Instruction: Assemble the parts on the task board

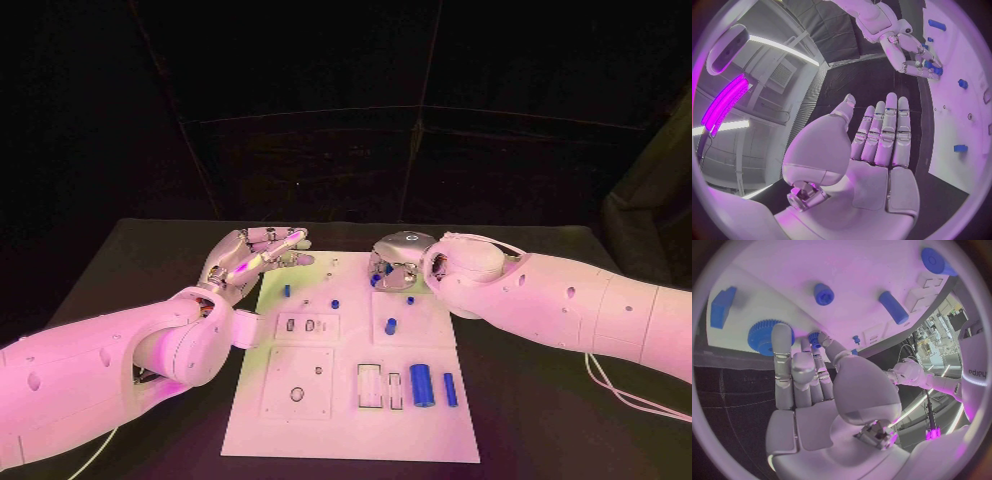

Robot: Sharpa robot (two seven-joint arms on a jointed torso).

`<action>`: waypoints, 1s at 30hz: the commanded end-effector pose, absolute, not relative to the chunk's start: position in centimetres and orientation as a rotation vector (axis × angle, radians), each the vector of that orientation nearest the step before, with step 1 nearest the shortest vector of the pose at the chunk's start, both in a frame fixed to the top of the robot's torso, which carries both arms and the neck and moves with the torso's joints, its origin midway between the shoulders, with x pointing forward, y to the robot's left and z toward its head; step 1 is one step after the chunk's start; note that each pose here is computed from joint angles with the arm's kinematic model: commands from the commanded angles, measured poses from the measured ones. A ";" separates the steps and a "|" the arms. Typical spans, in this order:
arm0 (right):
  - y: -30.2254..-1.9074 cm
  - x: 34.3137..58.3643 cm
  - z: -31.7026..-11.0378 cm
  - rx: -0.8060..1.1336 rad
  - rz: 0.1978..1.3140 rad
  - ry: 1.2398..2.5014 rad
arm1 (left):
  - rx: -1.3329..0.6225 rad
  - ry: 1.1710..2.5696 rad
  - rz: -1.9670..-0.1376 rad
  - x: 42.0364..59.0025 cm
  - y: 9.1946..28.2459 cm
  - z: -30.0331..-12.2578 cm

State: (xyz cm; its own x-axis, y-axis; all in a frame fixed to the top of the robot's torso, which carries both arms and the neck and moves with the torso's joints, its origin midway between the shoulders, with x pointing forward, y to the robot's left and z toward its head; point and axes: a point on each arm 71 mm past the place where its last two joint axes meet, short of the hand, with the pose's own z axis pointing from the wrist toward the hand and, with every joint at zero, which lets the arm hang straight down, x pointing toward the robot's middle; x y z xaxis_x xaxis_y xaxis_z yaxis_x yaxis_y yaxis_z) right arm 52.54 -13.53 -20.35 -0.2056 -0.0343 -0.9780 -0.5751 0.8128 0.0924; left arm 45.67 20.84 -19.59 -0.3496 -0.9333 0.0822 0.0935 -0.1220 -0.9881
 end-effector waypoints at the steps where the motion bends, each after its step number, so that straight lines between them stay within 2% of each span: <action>1: -13.4 52.6 -20.4 -0.497 0.514 1.746 | -0.999 1.327 -1.616 45.7 20.7 -19.4; 7: -13.2 52.6 -20.2 -0.492 0.527 1.719 | -1.000 1.326 -1.614 45.7 20.8 -19.5; 18: -12.9 52.4 -18.0 -0.375 0.631 1.482 | -1.000 1.325 -1.609 45.8 20.9 -19.5; 30: -10.8 53.7 -17.8 -0.307 0.628 1.457 | -0.998 1.322 -1.612 45.9 20.8 -19.5</action>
